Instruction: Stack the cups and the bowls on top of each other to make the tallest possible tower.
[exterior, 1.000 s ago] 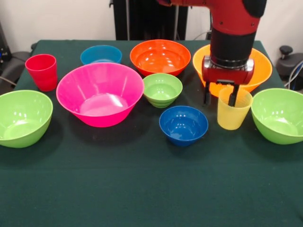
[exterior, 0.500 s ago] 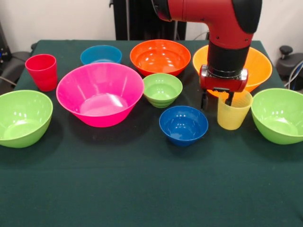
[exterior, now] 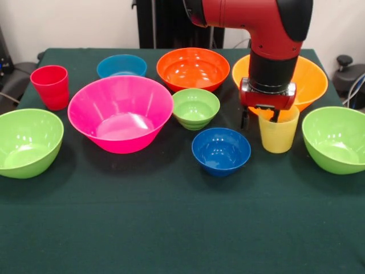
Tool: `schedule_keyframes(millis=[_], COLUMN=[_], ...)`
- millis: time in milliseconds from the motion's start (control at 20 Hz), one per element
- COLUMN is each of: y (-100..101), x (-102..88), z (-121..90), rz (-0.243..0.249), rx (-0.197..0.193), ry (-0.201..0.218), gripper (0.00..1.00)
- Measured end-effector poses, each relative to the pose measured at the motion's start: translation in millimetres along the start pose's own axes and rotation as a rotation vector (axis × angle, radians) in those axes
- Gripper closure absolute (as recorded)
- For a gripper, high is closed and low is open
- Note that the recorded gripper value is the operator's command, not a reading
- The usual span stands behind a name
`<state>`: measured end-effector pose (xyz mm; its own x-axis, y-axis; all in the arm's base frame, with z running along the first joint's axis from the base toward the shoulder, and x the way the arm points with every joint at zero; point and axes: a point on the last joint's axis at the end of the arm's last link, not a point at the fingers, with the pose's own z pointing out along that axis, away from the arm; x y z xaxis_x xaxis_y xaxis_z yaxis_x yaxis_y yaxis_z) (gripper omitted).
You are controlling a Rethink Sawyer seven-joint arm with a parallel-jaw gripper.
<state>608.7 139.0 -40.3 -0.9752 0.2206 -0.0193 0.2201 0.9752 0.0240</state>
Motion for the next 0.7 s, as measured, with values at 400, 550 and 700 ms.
schedule_keyframes(millis=[400,550,700], y=[1.0,3.1,8.8], x=[0.2,0.5,-4.7], z=[0.2,0.4,-6.1], rz=[-0.001,-0.002,-0.004], rx=[-0.002,-0.005,-0.017], ry=[0.0,0.001,-0.014], gripper=[0.0,1.0,1.0])
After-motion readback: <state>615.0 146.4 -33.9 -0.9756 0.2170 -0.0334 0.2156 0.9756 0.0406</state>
